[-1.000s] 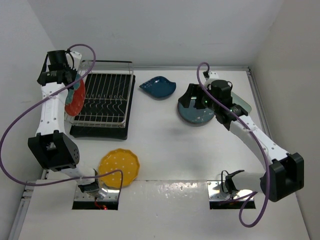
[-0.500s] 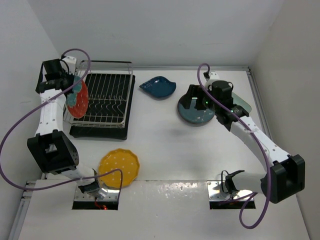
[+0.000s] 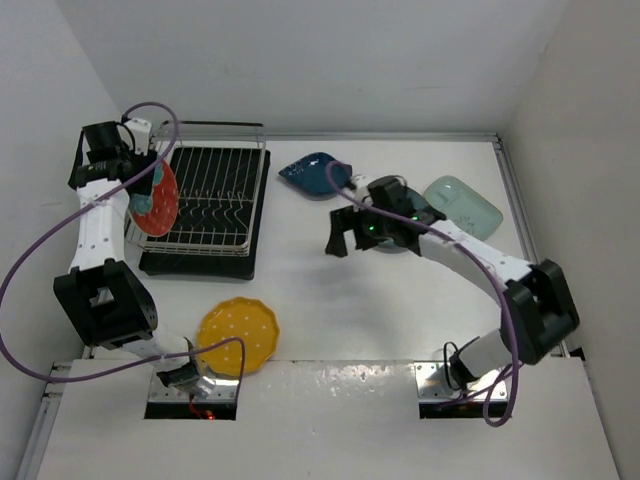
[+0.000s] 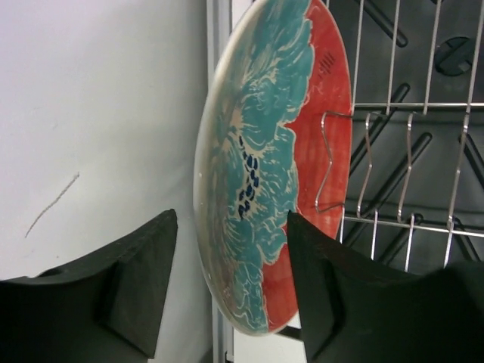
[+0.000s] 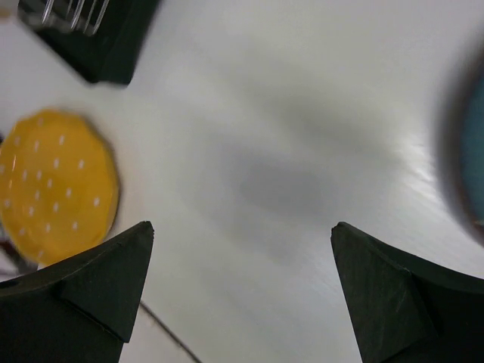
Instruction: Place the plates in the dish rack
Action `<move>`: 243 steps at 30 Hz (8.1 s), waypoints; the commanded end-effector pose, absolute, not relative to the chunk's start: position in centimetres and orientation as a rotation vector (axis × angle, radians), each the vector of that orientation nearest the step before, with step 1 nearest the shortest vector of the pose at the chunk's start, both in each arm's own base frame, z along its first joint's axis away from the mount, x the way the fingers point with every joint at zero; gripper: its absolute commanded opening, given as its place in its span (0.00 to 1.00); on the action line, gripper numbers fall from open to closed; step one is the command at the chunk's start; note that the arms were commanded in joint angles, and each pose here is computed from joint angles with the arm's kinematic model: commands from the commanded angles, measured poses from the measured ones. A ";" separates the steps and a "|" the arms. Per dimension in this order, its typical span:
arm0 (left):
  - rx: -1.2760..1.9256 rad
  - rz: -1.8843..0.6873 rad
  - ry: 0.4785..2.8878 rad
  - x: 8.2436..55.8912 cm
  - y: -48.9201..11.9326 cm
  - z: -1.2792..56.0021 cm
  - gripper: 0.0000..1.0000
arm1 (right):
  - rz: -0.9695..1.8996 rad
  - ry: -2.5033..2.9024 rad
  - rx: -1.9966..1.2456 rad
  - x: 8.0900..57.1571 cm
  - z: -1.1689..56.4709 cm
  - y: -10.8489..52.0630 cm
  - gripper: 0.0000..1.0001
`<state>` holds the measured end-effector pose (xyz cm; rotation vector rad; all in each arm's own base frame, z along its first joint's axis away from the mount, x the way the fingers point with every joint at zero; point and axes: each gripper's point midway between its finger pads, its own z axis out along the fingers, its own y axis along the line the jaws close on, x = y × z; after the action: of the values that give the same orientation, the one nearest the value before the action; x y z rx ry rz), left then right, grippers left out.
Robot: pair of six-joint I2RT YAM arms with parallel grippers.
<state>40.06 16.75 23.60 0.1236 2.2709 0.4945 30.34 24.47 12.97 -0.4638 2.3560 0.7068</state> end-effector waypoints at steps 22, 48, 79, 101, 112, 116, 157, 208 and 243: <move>0.105 0.384 2.155 33.3 12.5 32.8 0.78 | 1.146 2.512 -0.886 17.1 1.3 43.8 0.65; 0.827 -0.295 2.074 29.4 -4.5 29.8 0.78 | 0.927 2.191 -0.939 17.6 11.2 34.1 0.00; 1.283 -0.823 2.088 29.2 -21.0 21.2 0.34 | 0.771 1.708 -0.721 31.7 29.4 31.7 0.00; 0.931 -0.641 1.997 38.6 -17.5 31.7 0.00 | 0.780 1.784 -0.541 36.3 29.5 28.7 1.00; 0.092 0.450 1.927 40.8 4.3 43.3 0.00 | 0.632 1.797 -0.327 37.7 28.6 25.4 1.00; -0.173 0.677 1.888 38.1 9.1 43.2 0.00 | 0.626 1.822 -0.318 37.5 27.2 25.3 1.00; -0.086 0.926 2.066 38.6 13.4 26.4 0.00 | 0.629 1.918 -0.277 37.0 24.0 23.7 1.00; 0.476 -0.077 2.221 39.4 -1.9 28.3 0.79 | 0.460 2.461 0.589 38.4 3.1 4.3 0.00; 0.926 -0.635 2.057 37.1 -16.8 29.4 0.00 | 1.407 1.637 -0.532 35.3 33.3 29.7 0.00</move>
<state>35.67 -17.96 26.87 0.8993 2.1599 -0.7584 37.14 27.08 23.82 -0.4150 1.8948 1.2856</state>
